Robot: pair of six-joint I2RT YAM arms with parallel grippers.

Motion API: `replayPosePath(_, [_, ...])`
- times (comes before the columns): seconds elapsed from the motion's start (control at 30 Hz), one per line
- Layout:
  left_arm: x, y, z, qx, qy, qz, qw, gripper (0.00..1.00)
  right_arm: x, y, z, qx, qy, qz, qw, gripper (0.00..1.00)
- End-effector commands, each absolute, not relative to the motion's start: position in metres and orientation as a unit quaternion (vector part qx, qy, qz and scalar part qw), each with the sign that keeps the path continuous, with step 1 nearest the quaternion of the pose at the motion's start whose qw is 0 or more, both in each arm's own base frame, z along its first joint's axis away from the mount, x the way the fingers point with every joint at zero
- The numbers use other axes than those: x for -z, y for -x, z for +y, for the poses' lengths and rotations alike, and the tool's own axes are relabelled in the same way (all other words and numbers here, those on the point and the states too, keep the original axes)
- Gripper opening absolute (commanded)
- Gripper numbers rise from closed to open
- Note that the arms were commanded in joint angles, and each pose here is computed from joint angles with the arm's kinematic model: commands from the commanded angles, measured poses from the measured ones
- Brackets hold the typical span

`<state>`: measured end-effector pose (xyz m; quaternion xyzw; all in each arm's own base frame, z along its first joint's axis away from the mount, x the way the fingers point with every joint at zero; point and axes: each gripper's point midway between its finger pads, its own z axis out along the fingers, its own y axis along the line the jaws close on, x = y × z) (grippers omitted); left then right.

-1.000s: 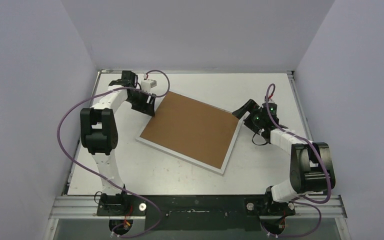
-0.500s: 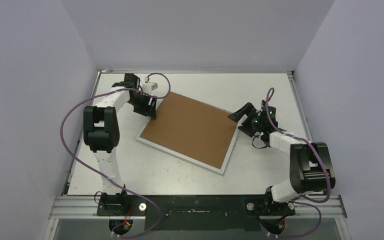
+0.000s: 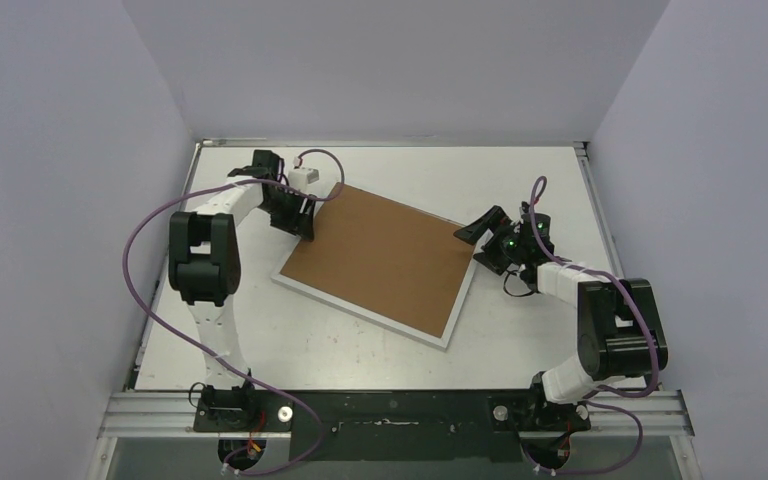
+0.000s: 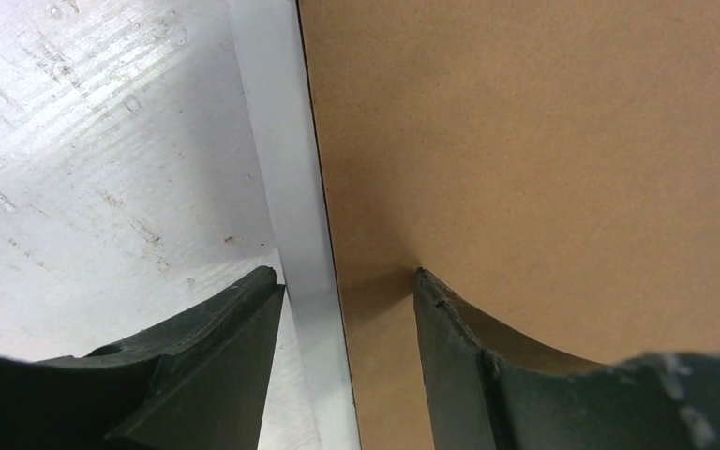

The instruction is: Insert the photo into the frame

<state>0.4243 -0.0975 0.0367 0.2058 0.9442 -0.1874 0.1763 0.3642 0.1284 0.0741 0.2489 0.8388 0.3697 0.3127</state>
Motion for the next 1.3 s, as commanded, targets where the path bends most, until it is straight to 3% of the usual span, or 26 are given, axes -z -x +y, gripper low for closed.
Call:
replayPosePath(0.0, [-0.028,-0.428,-0.100,0.168,-0.229,0.941,0.185,0.51,-0.073,-0.362,0.134,-0.375,-0.238,0.841,0.310,0.95])
replayPosePath(1.27, [-0.009,-0.422,-0.112,0.159,-0.247,0.941,0.167,0.49,-0.073,-0.353,0.142,-0.377,-0.232,0.848,0.292,0.95])
